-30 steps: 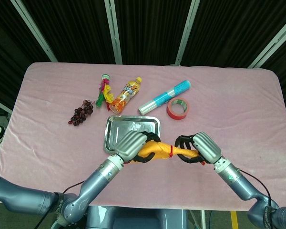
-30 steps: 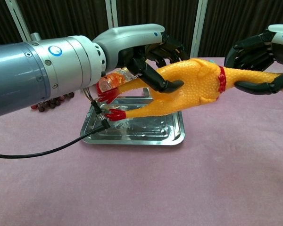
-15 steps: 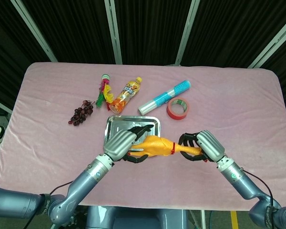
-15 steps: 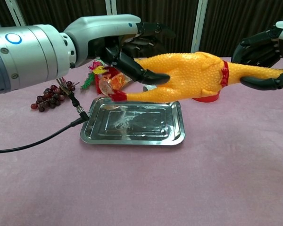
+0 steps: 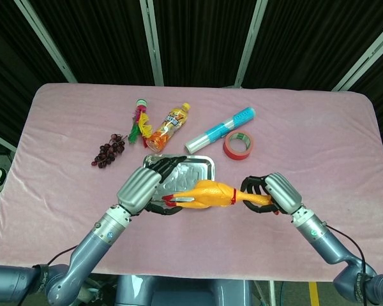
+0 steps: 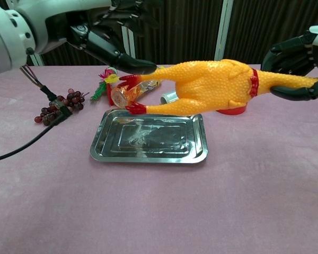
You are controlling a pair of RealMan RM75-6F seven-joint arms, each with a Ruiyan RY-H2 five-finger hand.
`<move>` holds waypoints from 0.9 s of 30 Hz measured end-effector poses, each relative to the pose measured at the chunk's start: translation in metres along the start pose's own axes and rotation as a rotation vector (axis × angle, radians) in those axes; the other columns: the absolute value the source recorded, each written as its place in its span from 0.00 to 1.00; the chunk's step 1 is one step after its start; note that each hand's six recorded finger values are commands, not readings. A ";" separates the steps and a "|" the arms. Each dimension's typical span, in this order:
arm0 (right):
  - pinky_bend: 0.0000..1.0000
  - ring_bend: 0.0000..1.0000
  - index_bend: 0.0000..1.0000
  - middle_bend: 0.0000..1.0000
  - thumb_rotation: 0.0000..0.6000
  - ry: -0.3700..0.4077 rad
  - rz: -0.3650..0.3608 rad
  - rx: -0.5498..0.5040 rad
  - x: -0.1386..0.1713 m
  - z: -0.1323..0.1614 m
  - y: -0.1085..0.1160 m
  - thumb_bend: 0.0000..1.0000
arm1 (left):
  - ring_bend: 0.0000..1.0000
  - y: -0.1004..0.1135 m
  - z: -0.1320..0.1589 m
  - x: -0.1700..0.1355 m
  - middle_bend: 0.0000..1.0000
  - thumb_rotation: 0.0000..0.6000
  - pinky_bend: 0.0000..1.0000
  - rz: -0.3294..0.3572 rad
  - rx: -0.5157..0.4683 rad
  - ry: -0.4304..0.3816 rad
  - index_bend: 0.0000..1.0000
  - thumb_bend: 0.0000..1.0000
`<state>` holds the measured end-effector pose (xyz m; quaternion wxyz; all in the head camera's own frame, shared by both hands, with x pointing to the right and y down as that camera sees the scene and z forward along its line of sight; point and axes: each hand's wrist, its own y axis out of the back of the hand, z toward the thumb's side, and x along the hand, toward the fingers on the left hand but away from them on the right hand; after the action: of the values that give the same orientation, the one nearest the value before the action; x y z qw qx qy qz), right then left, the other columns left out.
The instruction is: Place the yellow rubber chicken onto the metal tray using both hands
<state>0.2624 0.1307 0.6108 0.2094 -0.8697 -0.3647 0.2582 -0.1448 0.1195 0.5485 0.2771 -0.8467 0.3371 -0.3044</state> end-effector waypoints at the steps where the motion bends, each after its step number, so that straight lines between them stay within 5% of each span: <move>1: 0.87 0.70 0.98 0.72 1.00 0.002 0.002 -0.004 -0.002 0.001 0.000 0.87 | 0.13 0.003 -0.001 -0.003 0.11 1.00 0.33 0.009 0.006 0.000 0.03 0.14; 12: 0.87 0.70 0.98 0.72 1.00 0.026 0.055 -0.028 -0.042 0.010 -0.012 0.87 | 0.13 0.042 -0.032 -0.058 0.11 1.00 0.32 0.122 0.067 0.047 0.06 0.14; 27: 0.87 0.69 0.97 0.72 1.00 0.025 0.174 0.010 -0.122 0.026 -0.070 0.87 | 0.13 0.064 -0.093 -0.109 0.11 1.00 0.32 0.198 0.027 0.207 0.07 0.14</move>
<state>0.1370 0.0901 0.6648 0.1951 -0.9002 -0.2839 0.2664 -0.3000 0.1361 0.5312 0.2811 -0.7696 0.4415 -0.3657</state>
